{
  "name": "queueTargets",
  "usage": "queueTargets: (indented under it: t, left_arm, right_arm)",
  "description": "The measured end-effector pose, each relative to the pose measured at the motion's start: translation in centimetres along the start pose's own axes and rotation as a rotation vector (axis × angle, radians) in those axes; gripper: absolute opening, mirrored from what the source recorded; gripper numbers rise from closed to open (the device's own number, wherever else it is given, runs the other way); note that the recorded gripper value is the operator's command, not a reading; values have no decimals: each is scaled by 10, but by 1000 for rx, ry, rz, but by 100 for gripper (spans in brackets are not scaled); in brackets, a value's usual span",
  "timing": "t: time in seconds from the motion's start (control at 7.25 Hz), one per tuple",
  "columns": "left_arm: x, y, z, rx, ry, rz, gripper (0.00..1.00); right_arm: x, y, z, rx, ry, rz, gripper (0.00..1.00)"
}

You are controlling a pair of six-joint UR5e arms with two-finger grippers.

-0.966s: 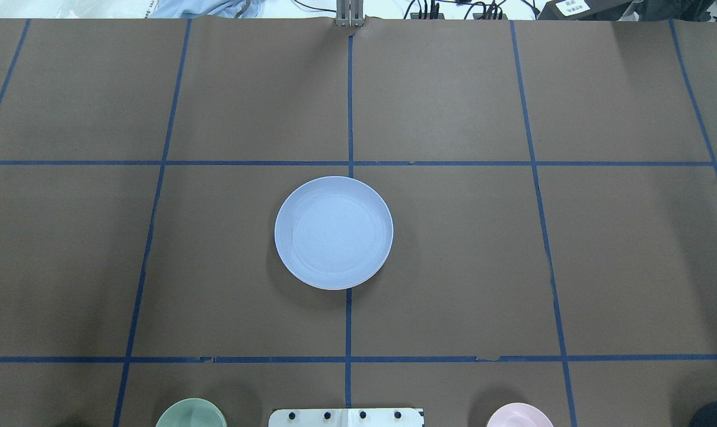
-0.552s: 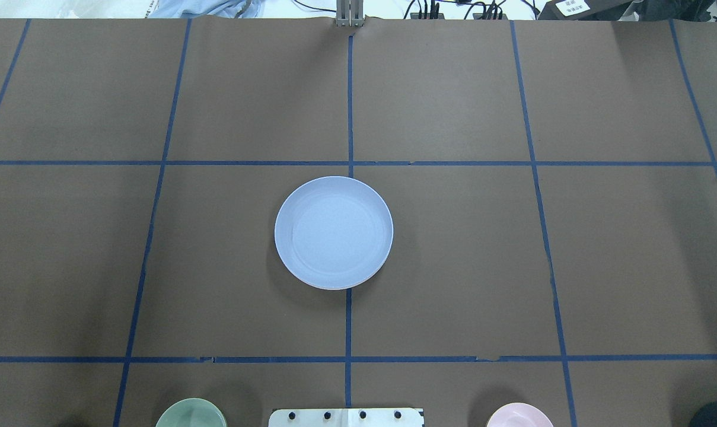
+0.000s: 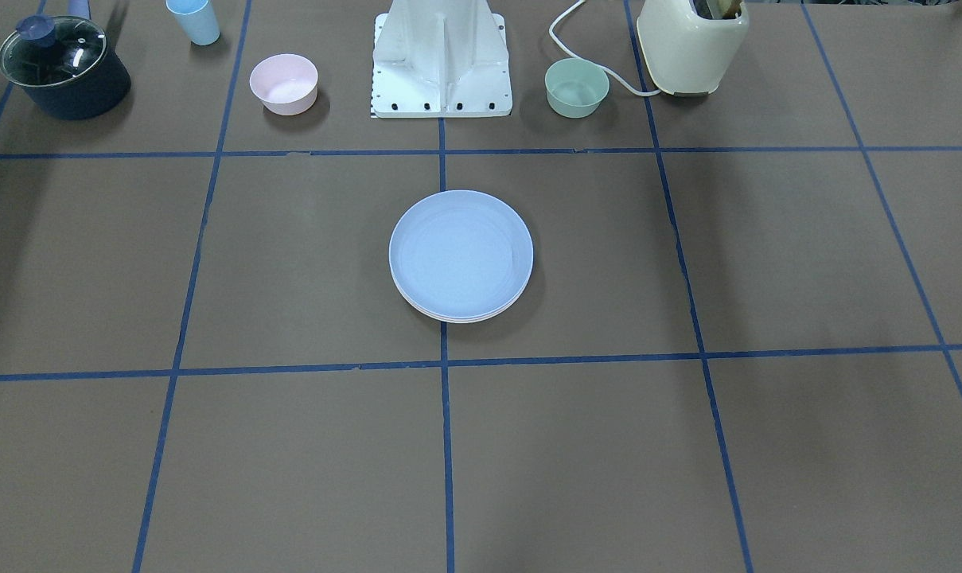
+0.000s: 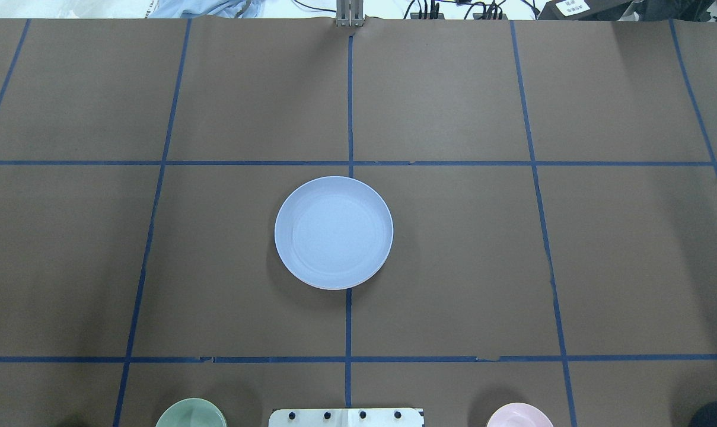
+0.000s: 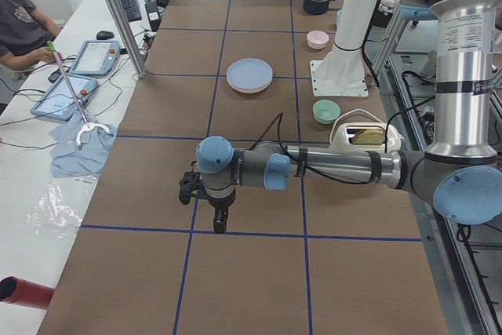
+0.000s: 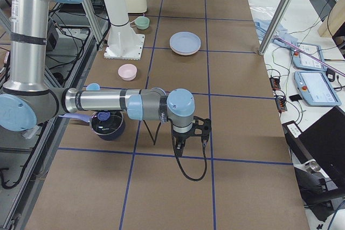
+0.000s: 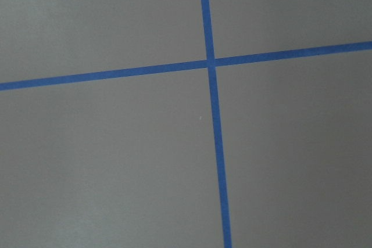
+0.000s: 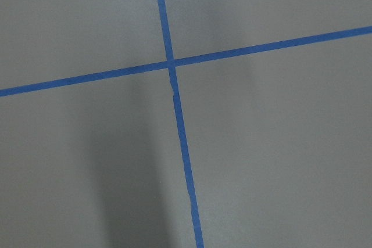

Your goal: Stack three plates with pink and blue

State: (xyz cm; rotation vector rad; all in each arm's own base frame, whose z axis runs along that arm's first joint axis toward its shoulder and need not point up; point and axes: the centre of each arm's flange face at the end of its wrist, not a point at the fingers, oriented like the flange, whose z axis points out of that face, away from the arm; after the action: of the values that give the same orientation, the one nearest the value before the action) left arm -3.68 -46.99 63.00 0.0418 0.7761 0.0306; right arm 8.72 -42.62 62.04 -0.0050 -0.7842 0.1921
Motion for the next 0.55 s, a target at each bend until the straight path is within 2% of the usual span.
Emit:
queueTargets:
  t: [0.55]
  left_arm:
    - [0,0,0,1,0,1,100]
  right_arm:
    - [1,1,1,-2,0,10,100]
